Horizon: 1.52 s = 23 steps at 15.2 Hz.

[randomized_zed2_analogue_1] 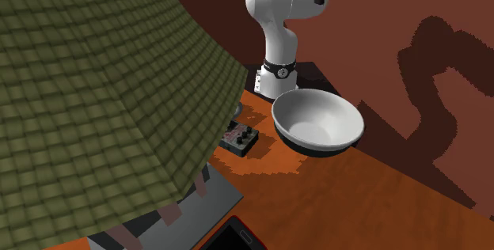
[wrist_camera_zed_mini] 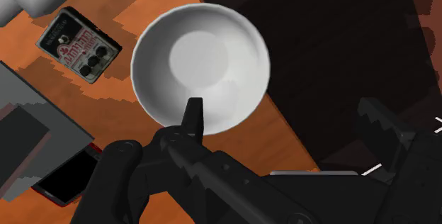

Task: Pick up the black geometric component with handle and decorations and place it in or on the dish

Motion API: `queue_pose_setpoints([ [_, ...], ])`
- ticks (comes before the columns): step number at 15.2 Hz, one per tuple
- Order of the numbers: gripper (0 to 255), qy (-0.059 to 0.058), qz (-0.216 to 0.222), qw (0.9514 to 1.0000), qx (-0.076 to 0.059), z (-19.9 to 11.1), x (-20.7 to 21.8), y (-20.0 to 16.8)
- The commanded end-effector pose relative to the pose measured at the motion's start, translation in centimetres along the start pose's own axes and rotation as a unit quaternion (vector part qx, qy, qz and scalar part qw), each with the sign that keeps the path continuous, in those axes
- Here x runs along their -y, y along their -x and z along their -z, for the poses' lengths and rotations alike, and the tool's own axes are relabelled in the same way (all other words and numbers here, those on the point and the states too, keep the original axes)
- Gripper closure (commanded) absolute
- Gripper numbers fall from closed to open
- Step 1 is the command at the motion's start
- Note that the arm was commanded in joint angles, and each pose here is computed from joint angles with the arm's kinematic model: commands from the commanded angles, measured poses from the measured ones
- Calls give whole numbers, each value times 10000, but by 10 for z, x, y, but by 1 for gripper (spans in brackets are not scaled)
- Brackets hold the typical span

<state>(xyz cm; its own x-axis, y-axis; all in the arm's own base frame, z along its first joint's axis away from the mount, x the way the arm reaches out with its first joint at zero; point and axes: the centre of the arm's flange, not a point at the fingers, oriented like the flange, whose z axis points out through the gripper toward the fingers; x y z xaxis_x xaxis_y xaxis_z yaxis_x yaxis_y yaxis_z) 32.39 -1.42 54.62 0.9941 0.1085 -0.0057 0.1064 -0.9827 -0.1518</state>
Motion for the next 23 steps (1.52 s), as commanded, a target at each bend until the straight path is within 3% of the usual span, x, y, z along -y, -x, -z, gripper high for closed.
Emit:
queue_pose_setpoints([
  [1, 0, 0, 0, 10000, 0, 0, 0, 0],
  [23, 0, 634, 72, 9979, -98, -156, -219, 62],
])
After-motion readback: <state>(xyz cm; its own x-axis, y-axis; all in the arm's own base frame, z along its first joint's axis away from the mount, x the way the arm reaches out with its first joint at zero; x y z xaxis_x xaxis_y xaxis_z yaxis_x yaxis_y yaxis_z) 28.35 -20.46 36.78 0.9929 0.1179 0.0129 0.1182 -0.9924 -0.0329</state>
